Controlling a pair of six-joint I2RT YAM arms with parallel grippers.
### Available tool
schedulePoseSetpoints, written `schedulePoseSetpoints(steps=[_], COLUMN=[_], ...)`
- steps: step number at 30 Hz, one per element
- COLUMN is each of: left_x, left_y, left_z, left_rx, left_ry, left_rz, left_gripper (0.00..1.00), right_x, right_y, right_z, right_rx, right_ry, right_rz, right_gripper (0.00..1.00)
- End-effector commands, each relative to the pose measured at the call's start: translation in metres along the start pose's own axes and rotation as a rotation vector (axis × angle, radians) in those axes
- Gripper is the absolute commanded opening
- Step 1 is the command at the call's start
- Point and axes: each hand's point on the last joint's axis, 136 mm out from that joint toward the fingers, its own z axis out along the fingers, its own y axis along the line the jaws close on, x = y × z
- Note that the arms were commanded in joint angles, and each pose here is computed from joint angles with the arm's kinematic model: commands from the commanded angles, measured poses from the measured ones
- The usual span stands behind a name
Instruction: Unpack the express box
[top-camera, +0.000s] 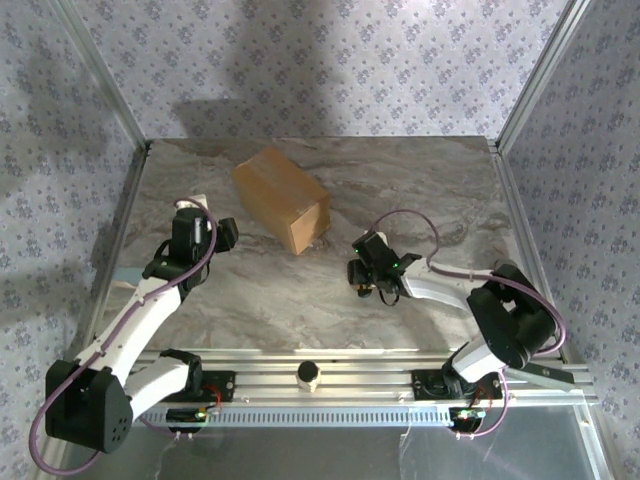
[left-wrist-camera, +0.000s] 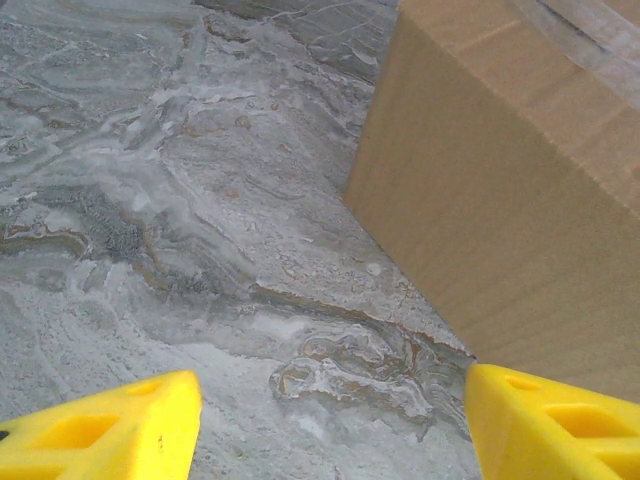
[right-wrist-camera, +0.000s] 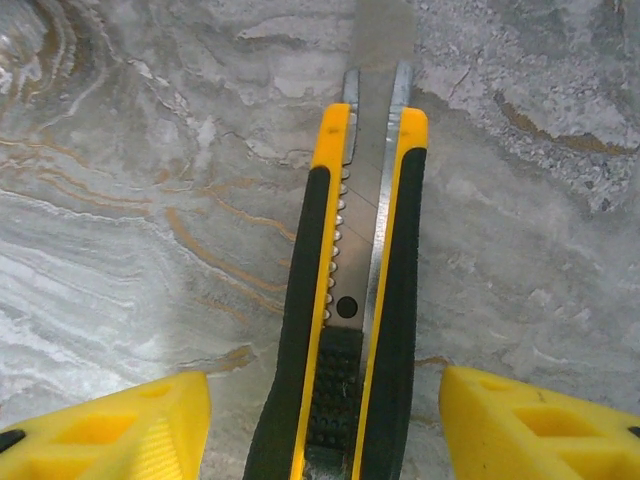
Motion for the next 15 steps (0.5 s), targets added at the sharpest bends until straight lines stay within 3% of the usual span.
schedulePoseSetpoints(steps=[1,15], left_x=[-0.016,-0.025], left_y=[-0.008,-0.007], left_z=[-0.011,-0.016], left_rx=[0.027,0.004], left_ry=[-0.036,-0.034], left_rz=[-0.011,-0.004], left_gripper=[0.70,0.70], right_x=[0.004,0.018], right_y=[-0.006,-0.011], right_z=[0.002,0.015], right_rx=[0.060,0.109], right_ry=[0.034,0.105], right_rz=[0.019,0.041], right_gripper=[0.62,0.54])
